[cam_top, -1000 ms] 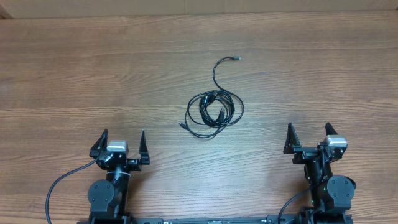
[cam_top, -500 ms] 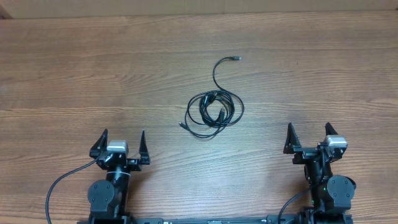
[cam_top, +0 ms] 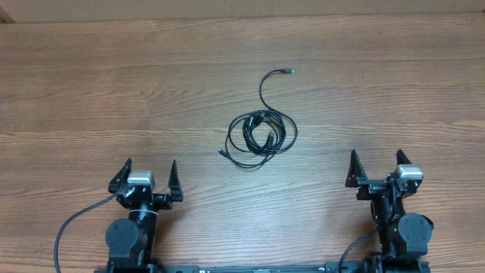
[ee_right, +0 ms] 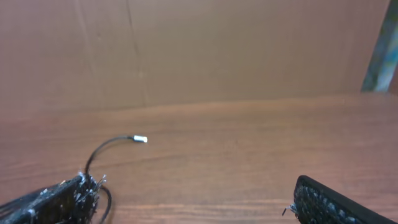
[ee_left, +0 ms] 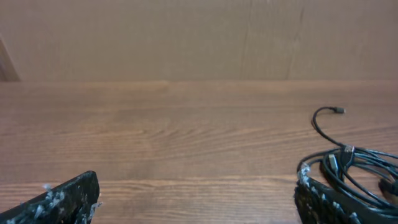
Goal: Untangle cables
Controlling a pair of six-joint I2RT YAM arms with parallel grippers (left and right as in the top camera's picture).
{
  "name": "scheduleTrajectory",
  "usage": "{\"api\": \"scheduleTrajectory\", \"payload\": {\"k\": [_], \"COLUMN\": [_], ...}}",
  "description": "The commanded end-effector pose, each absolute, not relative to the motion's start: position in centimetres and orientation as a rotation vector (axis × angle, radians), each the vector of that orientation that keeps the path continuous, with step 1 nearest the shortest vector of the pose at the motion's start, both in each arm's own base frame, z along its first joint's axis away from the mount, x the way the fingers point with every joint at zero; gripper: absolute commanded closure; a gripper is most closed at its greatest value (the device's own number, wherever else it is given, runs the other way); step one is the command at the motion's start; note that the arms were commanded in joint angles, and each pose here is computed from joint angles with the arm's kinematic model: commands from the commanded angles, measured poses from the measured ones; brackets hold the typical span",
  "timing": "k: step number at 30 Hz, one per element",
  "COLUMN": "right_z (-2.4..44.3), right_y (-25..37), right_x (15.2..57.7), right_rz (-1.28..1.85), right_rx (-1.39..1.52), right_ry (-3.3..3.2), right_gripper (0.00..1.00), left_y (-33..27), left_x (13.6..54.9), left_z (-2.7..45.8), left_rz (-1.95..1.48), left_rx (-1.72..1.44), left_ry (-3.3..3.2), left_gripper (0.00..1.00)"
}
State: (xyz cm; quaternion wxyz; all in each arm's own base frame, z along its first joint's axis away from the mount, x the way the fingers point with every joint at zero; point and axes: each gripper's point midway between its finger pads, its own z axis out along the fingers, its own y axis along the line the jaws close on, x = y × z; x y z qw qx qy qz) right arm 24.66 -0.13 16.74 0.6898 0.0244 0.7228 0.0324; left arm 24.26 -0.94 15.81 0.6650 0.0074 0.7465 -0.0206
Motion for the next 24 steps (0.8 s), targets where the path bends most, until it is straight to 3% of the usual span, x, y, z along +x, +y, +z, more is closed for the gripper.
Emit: {"api": "scheduleTrajectory", "payload": {"k": [1, 16, 24], "right_z": [18.5, 18.8, 18.9], "right_y": [-1.2, 0.2, 0.8], "right_x": [24.6, 27.9, 29.8], "right_rz": [0.049, 0.197, 0.237], "right_rx": [0.13, 0.2, 0.233], "right_ry": [1.607, 2.037, 2.342], "right_gripper": [0.0, 0.0, 0.0], "left_y": [-1.0, -2.7, -2.9], "left_x": [23.9, 26.8, 27.7], "left_z": [18.7, 20.5, 21.7], "left_rz": [-0.06, -0.159, -0.223], "left_rx": [0.009, 0.043, -0.097], "left_ry": [1.643, 1.998, 2.349], "left_gripper": [0.0, 0.0, 0.0]}}
